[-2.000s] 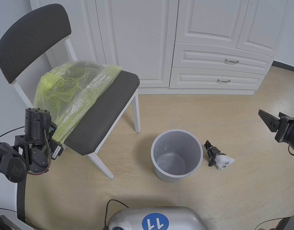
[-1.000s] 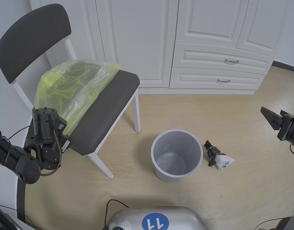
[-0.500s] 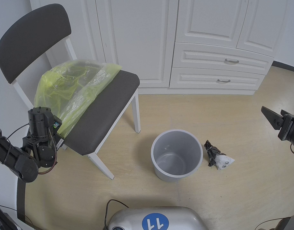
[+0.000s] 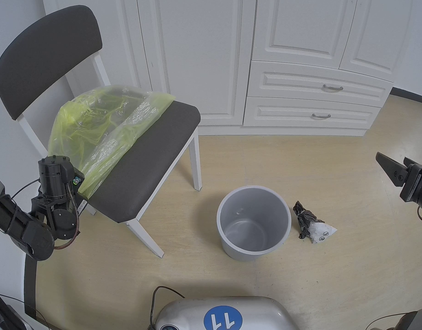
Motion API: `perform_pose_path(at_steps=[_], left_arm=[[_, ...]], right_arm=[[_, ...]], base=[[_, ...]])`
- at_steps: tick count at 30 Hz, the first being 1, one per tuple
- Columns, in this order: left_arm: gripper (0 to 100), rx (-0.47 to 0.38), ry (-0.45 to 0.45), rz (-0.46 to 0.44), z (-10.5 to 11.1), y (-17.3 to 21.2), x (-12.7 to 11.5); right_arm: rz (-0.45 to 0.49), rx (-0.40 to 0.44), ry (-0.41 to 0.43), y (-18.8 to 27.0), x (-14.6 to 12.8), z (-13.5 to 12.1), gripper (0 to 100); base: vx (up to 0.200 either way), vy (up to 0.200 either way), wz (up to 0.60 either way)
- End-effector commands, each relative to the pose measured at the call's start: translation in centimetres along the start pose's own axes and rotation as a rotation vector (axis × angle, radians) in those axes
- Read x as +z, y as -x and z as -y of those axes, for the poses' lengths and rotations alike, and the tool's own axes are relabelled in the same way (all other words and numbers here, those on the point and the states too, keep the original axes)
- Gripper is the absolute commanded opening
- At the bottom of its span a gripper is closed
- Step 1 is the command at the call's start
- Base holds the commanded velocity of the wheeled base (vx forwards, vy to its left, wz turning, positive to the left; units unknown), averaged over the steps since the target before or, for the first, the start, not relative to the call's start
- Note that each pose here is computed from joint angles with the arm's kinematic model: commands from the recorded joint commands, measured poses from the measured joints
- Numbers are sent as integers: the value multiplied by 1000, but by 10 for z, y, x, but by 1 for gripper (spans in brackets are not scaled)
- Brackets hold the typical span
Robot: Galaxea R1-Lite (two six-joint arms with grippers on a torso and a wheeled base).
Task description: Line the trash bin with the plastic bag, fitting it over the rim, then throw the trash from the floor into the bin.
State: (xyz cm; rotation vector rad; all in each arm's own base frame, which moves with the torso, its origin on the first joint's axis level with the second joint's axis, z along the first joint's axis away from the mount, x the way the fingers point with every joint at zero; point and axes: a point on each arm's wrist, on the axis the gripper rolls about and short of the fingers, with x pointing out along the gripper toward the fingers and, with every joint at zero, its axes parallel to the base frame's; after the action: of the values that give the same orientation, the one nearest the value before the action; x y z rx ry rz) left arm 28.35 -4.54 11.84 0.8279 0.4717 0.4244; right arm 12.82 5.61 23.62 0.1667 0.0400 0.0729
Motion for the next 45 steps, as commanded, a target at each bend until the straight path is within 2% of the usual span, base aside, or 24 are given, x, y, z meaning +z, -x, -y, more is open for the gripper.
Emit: perform_pose_path(at_steps=[1, 10, 18, 24, 25, 32, 38, 41, 45], left_arm=[[0, 0, -2, -5, 1, -1, -1], [0, 13, 15, 8, -4, 0, 1], [0, 42, 69, 64, -7, 6, 2], [0, 58, 124, 137, -17, 19, 7], [0, 51, 151, 184, -24, 28, 9], [0, 38, 224, 306, -41, 60, 19], [0, -12, 287, 414, -44, 86, 32], [0, -104, 356, 517, -44, 101, 41], [0, -197, 423, 601, -43, 115, 47]], right_arm=[[-3, 0, 1, 0, -1, 0, 100], [-16, 10, 7, 1, -4, 1, 100], [-19, 25, 16, 5, -6, 3, 100], [-21, 28, 37, 9, -8, 4, 100], [-18, 47, 50, 11, -8, 5, 100], [-11, 89, 52, 17, -9, 7, 100], [-14, 90, 53, 16, -9, 7, 100], [-19, 89, 69, 16, -11, 7, 100], [-10, 91, 83, 19, -11, 8, 100]], base=[[0, 0, 0], [0, 0, 0], [0, 0, 0], [0, 0, 0], [0, 0, 0], [0, 0, 0], [0, 0, 0], [0, 0, 0], [0, 0, 0]])
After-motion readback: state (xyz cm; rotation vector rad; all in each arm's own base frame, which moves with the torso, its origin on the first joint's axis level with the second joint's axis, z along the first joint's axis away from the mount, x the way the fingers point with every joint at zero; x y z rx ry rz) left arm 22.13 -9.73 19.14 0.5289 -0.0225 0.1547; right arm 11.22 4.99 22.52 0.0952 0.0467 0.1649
